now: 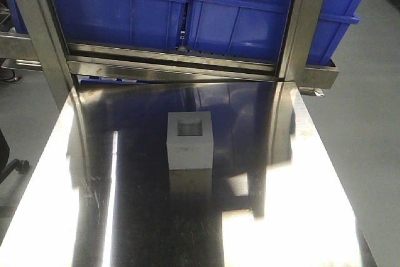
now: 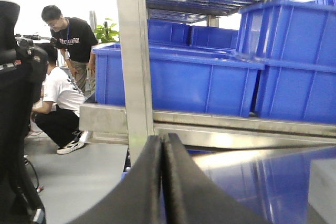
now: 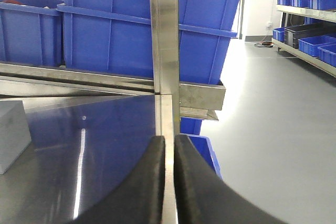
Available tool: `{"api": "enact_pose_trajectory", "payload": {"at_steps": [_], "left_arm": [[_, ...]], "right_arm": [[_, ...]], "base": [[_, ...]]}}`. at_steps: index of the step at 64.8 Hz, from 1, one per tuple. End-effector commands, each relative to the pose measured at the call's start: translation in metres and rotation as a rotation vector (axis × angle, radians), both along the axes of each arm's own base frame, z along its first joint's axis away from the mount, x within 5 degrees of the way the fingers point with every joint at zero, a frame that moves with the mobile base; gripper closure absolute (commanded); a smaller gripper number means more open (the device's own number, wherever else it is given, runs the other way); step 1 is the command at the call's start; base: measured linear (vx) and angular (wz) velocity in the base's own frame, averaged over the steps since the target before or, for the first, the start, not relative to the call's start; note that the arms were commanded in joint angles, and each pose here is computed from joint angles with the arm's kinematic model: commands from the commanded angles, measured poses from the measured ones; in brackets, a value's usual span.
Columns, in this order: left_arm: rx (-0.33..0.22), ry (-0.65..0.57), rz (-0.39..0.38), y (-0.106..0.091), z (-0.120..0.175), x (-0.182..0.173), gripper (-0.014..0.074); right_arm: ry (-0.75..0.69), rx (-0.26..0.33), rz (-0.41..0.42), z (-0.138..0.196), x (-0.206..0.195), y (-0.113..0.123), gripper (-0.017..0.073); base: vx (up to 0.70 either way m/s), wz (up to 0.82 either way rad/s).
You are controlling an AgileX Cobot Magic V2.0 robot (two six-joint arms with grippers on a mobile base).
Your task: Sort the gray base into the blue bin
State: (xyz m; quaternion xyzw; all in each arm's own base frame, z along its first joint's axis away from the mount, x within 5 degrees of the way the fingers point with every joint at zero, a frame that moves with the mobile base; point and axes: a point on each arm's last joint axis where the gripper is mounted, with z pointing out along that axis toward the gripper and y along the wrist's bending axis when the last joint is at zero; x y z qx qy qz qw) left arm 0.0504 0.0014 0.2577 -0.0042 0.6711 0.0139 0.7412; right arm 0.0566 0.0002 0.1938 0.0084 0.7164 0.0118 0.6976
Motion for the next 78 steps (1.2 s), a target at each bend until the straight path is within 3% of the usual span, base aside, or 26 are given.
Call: {"api": "enact_pose_trajectory", "payload": {"at_steps": [1,6,15,28,33,45,54,62,78], "left_arm": [[0.035,0.057,0.006,0.000,0.038,0.009,0.0599],[0.071,0.149,0.006,0.001,0.062,0.021,0.0599],[0.066,0.259,0.004,0.002,0.084,0.045,0.0599],[0.059,0.290,0.001,0.002,0.085,0.054,0.0568],[0.057,0.288,0.000,0.002,0.086,0.053,0.0499],[0.055,0.305,0.000,0.002,0.084,0.053,0.0139],[0.055,0.307,0.000,0.002,0.084,0.053,-0.0058],[0.055,0.303,0.000,0.002,0.084,0.053,-0.0115],[0.049,0.270,0.000,0.001,0.087,0.054,-0.0075]], "right_arm": [[-0.093,-0.013,-0.002,0.009,-0.001,0.000,0.0564],[-0.093,-0.013,-0.002,0.009,-0.001,0.000,0.0564],[-0.093,-0.013,-0.002,0.009,-0.001,0.000,0.0564],[-0.093,-0.013,-0.002,0.009,-0.001,0.000,0.0564],[-0.093,-0.013,-0.002,0.009,-0.001,0.000,0.0564],[-0.093,-0.013,-0.002,0.009,-0.001,0.000,0.0564],[-0.093,-0.013,-0.002,0.009,-0.001,0.000,0.0564],[-0.093,-0.013,-0.002,0.009,-0.001,0.000,0.0564],[-0.093,-0.013,-0.002,0.009,-0.001,0.000,0.0564]], "base": [[0.00,0.00],[0.00,0.00],[0.00,0.00],[0.00,0.00],[0.00,0.00],[0.00,0.00],[0.00,0.00],[0.00,0.00],[0.00,0.00]]}}
